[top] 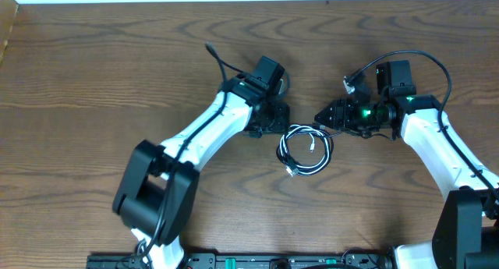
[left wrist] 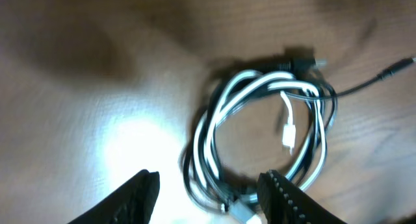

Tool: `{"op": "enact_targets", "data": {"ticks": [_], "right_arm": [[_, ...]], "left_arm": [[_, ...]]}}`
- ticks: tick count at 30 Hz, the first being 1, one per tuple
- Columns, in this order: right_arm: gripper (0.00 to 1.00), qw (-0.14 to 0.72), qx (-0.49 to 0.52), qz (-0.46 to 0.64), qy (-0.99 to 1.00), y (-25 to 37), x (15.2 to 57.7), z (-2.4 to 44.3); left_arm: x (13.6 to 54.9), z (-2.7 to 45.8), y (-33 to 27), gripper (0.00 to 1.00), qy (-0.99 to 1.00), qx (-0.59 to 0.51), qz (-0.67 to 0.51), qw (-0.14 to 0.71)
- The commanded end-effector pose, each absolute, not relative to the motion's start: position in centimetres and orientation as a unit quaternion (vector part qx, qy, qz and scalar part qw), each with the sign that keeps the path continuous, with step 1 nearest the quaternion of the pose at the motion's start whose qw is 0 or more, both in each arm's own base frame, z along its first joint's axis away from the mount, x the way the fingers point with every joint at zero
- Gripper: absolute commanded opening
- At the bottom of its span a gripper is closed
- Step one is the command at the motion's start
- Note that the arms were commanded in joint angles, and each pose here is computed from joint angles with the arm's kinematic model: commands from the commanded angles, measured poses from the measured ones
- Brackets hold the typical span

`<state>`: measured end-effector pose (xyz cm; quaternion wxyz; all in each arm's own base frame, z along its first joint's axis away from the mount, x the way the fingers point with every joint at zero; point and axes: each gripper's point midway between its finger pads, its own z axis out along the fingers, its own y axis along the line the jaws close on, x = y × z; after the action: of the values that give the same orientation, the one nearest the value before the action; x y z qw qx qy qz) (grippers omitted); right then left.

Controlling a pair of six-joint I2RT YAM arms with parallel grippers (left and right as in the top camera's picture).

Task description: Untangle cables

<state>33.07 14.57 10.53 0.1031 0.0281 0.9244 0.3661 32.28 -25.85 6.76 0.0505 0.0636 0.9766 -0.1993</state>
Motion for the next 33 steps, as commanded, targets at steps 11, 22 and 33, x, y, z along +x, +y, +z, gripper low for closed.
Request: {"op": "enact_targets", "data": {"ticks": [11,22,33], "right_arm": [[0.55,0.109,0.014,0.362,0.926,14.6,33.0,11.0],[0.56,0.107,0.017,0.356,0.928,14.4,32.9,10.8],[0.56,0.103,0.018,0.355,0.929,14.3,32.7,10.7]], "left_arm": [[28.8,3.0,-22.5,0.36,0.988,-0.091,-0.125,-0.015],[28.0,2.0,-24.6,0.36,0.983,-0.089,-0.163,-0.019],[26.4,0.5,-25.5,0.36,0.981,-0.101,-0.164,-0.024]]}}
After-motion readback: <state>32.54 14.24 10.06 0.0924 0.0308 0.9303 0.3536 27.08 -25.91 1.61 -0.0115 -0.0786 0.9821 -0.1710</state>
